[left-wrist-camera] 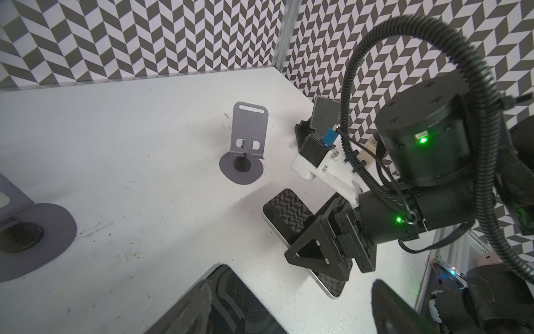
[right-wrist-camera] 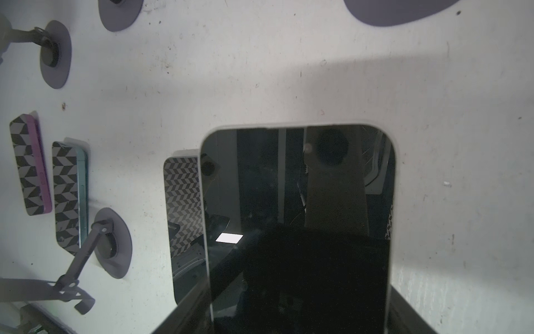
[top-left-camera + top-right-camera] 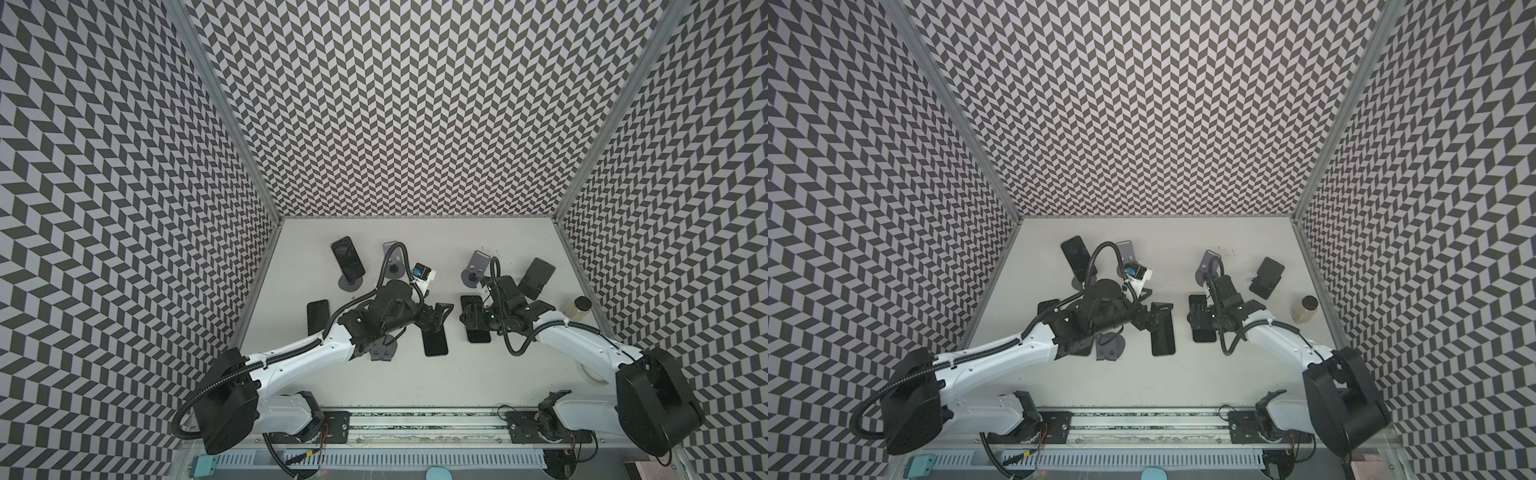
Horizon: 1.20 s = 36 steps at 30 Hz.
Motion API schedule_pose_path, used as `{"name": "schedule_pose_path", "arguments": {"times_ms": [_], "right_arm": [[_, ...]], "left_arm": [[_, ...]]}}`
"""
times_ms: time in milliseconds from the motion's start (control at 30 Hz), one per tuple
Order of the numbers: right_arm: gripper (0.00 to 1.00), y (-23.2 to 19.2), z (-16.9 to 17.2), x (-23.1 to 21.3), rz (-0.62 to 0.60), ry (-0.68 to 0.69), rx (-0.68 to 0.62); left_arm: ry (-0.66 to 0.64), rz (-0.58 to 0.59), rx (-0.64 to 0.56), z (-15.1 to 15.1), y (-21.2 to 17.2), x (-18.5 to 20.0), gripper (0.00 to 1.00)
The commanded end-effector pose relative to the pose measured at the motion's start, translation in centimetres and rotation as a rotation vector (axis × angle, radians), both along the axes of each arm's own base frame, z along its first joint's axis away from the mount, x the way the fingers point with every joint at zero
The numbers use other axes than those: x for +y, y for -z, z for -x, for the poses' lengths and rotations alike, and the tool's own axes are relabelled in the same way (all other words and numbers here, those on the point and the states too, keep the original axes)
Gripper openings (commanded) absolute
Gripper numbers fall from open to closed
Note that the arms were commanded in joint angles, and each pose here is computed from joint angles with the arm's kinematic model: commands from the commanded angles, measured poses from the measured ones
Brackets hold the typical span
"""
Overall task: Remove the phone from the phone stand
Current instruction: 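Lower the black phone flat beside the teal-edged phone with the right gripper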
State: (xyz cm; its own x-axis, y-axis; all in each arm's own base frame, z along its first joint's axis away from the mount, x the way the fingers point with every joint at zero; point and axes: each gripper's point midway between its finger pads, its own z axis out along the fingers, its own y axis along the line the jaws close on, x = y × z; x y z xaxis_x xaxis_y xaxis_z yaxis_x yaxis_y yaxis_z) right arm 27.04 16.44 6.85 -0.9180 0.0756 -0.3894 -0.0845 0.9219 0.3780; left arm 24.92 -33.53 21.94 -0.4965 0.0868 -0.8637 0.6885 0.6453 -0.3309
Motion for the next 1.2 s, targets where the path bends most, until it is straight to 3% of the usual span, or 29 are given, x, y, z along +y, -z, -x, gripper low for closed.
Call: {"name": "schedule_pose_path", "arguments": {"times_ms": [0,1167], "right_arm": [[0.66,-0.2,-0.8,1.1,-0.043,-0.009,-0.042],[0.7,4.6,0.9,1.7,0.043,-0.049,0.063]], "left_arm": [[-0.042,-0.003,0.013,-0.1,0.2,1.1,0.87],[-0.063,-0.013,0.022,-0.2,0.9,1.7,0.87]]}}
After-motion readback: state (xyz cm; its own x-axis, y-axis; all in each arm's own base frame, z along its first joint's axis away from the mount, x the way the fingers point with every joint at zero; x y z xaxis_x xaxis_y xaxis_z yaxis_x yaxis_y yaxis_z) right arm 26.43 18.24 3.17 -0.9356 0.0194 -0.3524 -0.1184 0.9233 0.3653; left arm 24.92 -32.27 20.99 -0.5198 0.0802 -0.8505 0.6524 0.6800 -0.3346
